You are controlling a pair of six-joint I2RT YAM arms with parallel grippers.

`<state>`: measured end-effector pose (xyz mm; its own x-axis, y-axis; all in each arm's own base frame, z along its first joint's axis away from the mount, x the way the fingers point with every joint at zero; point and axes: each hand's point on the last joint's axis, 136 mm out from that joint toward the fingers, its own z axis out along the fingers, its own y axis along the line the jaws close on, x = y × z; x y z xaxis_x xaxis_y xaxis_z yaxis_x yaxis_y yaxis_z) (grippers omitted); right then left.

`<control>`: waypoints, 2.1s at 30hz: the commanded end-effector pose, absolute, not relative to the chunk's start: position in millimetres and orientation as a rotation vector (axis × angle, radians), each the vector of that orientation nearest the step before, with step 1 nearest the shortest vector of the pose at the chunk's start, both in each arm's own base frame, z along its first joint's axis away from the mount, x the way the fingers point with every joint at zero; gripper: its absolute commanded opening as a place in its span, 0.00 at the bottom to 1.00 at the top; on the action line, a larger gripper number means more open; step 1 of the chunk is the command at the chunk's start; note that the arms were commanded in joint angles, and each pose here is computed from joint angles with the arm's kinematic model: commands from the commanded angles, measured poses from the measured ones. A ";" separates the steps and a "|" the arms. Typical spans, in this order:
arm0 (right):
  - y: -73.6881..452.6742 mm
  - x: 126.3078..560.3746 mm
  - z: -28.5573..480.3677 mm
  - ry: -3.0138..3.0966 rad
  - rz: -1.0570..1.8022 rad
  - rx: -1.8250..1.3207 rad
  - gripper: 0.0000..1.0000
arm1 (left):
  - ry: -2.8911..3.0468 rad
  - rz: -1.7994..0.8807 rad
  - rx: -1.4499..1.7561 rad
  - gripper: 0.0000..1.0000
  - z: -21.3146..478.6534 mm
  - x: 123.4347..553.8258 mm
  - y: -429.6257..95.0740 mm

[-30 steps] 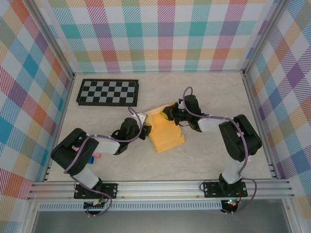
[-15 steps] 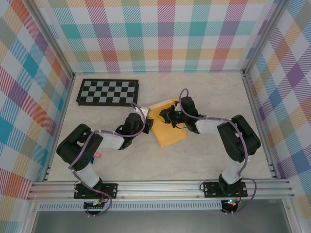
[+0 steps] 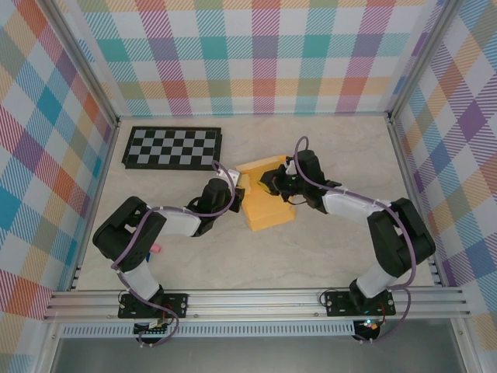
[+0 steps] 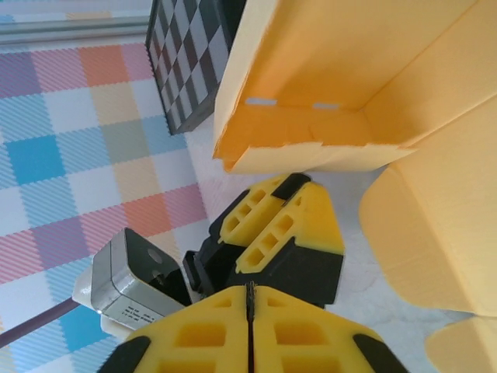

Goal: Fold the paper box

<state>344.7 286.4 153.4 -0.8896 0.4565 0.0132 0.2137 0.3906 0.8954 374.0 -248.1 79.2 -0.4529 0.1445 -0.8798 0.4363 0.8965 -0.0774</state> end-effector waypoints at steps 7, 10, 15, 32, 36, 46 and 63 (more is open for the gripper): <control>177.9 385.5 204.9 2.475 0.892 0.316 0.24 | 2.047 -0.343 0.462 0.21 82.7 378.7 -255.5; 153.8 398.9 215.4 2.453 0.775 0.148 0.28 | 2.057 -0.367 0.469 0.20 85.6 378.9 -257.8; 147.8 409.8 189.2 2.424 0.721 -0.194 0.38 | 2.049 -0.408 0.490 0.23 87.0 381.0 -263.1; 133.2 458.7 184.1 2.340 0.645 -0.518 0.42 | 1.842 -0.575 0.350 0.70 150.9 372.1 -221.3; 158.7 464.5 189.6 2.235 0.720 -0.660 0.42 | 1.825 -0.586 0.280 0.73 168.7 377.2 -195.5; 254.4 468.2 201.8 1.389 0.194 -1.573 0.47 | 1.919 -0.553 0.100 0.73 161.5 382.0 -154.8; 302.7 493.5 133.1 1.320 0.196 -1.990 0.56 | 2.059 -0.607 -0.058 1.00 144.2 369.8 -135.7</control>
<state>505.5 289.6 159.6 0.4304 -0.7355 -0.5232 -0.8442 -0.1227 -0.5219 371.4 -142.0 148.5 -0.5037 -0.2430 -0.8290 0.2309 0.8868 -0.4002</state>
